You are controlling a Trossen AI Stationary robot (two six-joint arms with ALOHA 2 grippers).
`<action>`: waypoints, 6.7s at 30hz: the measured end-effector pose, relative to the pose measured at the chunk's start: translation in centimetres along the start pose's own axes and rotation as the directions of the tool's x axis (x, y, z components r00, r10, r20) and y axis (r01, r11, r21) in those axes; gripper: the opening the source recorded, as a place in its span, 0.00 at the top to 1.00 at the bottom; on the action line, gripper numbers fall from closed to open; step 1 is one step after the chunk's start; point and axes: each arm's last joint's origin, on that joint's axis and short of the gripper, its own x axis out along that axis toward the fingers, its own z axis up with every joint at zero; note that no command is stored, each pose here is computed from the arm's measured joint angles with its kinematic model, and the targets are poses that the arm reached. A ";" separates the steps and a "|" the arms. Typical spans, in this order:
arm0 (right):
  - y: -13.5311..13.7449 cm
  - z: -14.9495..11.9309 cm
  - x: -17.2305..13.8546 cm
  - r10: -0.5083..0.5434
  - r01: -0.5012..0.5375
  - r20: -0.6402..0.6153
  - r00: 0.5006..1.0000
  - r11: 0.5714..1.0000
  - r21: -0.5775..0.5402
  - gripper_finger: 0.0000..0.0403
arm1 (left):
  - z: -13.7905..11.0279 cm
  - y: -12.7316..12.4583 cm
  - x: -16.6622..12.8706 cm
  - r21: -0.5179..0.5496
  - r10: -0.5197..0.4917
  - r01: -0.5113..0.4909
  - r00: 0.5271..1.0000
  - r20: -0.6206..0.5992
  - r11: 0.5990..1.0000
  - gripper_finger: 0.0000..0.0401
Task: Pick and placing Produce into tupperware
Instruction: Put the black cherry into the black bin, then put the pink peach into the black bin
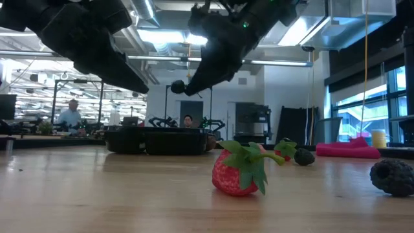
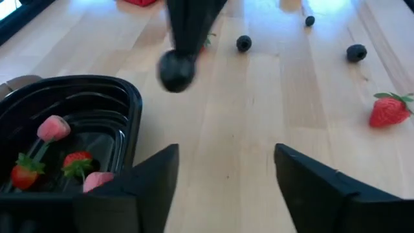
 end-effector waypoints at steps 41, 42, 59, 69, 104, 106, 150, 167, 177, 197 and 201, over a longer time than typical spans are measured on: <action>2.0 1.4 -0.2 0.064 -0.052 0.166 0.984 0.996 -0.076 1.00 | 2.7 0.4 0.2 -0.030 -0.072 0.081 0.971 0.227 0.996 0.39; 2.0 1.4 -0.2 0.064 -0.052 0.166 0.984 0.996 -0.076 1.00 | 2.7 0.4 0.2 -0.027 -0.073 0.081 0.971 0.227 0.996 0.40; 2.0 1.5 -0.2 0.065 -0.052 0.177 0.982 0.996 -0.075 1.00 | 2.3 0.5 0.4 -0.037 -0.057 0.065 0.980 0.189 0.997 0.42; 2.0 1.5 -0.2 0.065 -0.051 0.179 0.982 0.996 -0.077 1.00 | 2.3 0.5 0.4 -0.036 -0.057 0.065 0.981 0.187 0.997 0.42; 2.0 1.4 -0.2 0.063 -0.052 0.166 0.984 0.996 -0.072 1.00 | 2.3 0.4 0.4 -0.008 -0.068 0.071 0.980 0.185 0.997 0.75; 2.0 1.4 -0.2 0.063 -0.052 0.165 0.984 0.996 -0.073 1.00 | 2.3 0.4 0.4 0.004 -0.068 0.069 0.980 0.185 0.998 0.76; -3.0 -1.7 0.3 -0.044 0.077 -0.185 0.982 0.981 0.178 0.38 | -0.6 9.2 -3.1 -0.322 0.282 -0.367 0.917 -0.281 0.873 0.69; -2.8 -3.4 -1.7 -0.071 0.139 -0.397 0.915 0.979 0.146 0.38 | -0.6 9.3 -3.1 -0.313 0.303 -0.386 0.910 -0.283 0.868 0.56; -2.2 -4.6 -2.5 -0.268 0.245 -0.491 0.829 0.963 -0.112 0.38 | -0.6 9.2 -3.1 -0.319 0.301 -0.386 0.911 -0.283 0.866 0.55; -2.9 -4.7 -2.5 -0.217 0.187 -0.513 0.831 0.976 -0.110 0.26 | -0.6 9.2 -3.1 -0.319 0.300 -0.385 0.911 -0.284 0.866 0.55; -2.8 -4.3 -2.2 -0.211 0.199 -0.473 0.856 0.977 -0.076 0.22 | -0.6 9.2 -3.1 -0.319 0.300 -0.385 0.911 -0.284 0.866 0.55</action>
